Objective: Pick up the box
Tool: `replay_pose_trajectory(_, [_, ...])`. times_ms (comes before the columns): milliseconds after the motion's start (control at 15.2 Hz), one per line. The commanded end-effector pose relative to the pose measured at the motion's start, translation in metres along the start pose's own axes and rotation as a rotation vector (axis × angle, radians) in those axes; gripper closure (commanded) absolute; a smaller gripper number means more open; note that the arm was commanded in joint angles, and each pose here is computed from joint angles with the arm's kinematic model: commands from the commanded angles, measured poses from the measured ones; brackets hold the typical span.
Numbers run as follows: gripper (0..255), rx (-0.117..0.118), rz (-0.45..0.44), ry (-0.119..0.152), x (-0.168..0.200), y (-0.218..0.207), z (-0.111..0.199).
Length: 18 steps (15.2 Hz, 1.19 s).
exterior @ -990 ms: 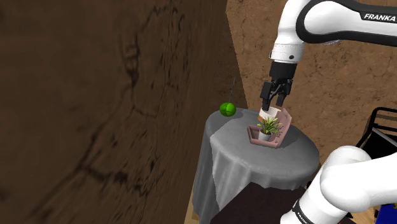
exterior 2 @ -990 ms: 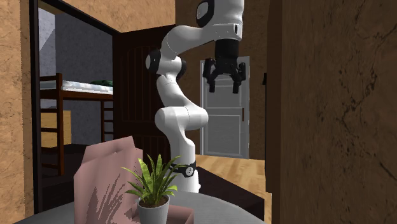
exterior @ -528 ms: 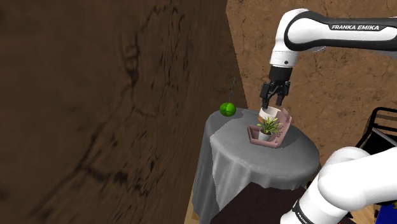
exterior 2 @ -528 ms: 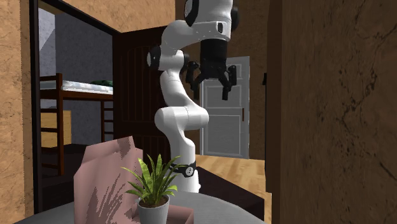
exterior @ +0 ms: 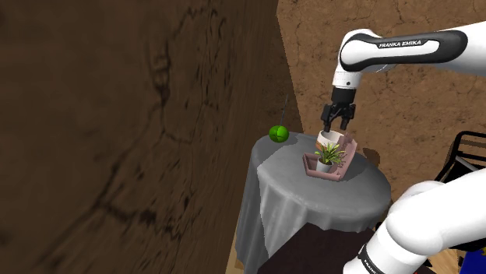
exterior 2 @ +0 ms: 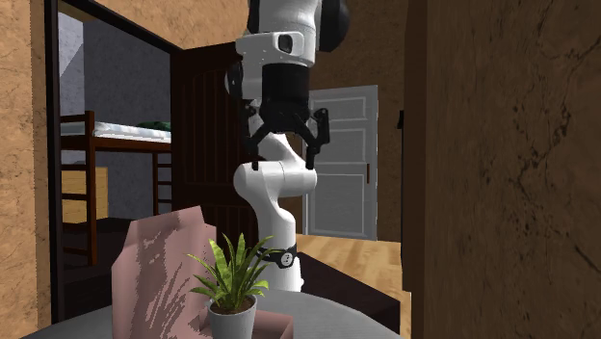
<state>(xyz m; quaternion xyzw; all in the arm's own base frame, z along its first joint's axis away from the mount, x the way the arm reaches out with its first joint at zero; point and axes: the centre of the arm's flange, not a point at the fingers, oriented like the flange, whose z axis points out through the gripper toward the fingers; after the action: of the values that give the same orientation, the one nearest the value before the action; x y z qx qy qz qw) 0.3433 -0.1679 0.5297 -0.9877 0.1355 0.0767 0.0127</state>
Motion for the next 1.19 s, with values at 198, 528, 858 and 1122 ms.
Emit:
replay_pose_trajectory(198, [0, 0.007, 0.056, -0.017, 0.039, 0.058, 0.02])
replay_pose_trajectory(528, [0, 0.015, 0.111, -0.034, 0.069, 0.116, 0.039])
replay_pose_trajectory(858, [0, 0.022, 0.166, -0.05, 0.095, 0.176, 0.059])
replay_pose_trajectory(1122, [0, 0.028, 0.206, -0.063, 0.112, 0.22, 0.074])
